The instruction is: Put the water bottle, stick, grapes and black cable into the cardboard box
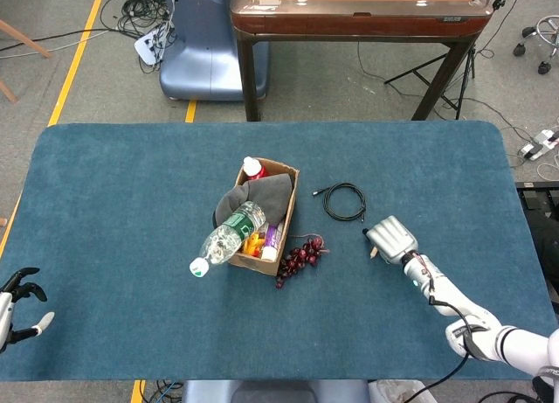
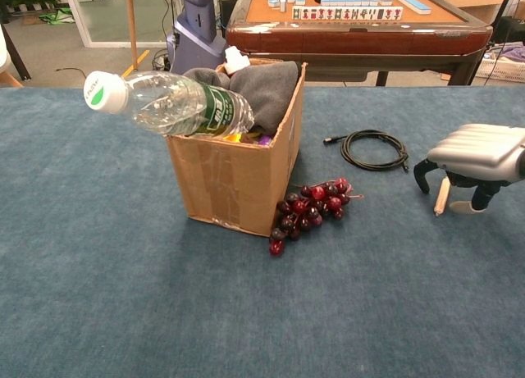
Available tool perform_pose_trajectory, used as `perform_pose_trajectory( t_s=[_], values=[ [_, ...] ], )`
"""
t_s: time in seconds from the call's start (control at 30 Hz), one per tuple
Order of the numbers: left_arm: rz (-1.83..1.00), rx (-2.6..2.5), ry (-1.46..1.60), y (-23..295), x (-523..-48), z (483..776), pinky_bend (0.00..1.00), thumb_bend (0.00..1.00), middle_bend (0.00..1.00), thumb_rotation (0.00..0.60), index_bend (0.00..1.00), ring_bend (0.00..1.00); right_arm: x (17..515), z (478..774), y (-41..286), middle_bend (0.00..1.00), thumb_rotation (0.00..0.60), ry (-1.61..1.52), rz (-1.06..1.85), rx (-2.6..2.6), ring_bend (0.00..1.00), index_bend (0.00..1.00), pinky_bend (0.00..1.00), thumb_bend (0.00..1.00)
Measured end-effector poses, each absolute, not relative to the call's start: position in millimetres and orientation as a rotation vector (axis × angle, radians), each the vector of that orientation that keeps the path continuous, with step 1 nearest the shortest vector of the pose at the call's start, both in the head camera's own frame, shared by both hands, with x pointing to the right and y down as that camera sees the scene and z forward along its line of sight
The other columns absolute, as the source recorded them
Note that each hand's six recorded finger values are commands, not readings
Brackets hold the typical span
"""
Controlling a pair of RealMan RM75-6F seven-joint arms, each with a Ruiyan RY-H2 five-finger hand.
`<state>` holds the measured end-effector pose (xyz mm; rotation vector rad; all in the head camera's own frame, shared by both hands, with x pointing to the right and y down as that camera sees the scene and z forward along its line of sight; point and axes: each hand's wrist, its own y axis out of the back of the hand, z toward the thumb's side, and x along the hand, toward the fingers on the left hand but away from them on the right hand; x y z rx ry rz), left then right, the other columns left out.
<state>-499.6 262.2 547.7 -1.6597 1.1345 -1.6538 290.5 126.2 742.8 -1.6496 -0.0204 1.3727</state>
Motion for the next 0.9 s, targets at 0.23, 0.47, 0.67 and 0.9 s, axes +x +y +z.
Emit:
perform_pose_trajectory(
  t_s=[0.23,0.47,0.67,0.9],
  values=[
    [-1.653,-1.66,1.135,262.2,-499.4,547.3,0.67,0.19,0.2,0.6,0.52,0.4,288.9,745.0,126.5,1.0,0.6,-0.014,1.371,-1.641,1.0,0.44,1.0,0.33],
    [-1.652,-1.66,1.134,262.4,-499.0,547.2,0.67,0.19,0.2,0.6,0.52,0.4,288.9,745.9,127.8,1.0,0.6,-0.007,1.37,-1.633,1.0,0.53,1.0,0.33],
    [-1.653,-1.659,1.133,262.4,-499.2,547.2,0.67,0.19,0.2,0.6,0.52,0.4,289.9,747.1,128.0,1.0,0.6,0.0,1.374,-1.625,1.0,0.57,1.0,0.33],
    [-1.655,-1.66,1.133,262.5,-499.4,547.5,0.67,0.19,0.2,0.6,0.52,0.4,291.0,748.2,128.5,1.0,0.6,0.014,1.377,-1.609,1.0,0.62,1.0,0.34]
  ],
)
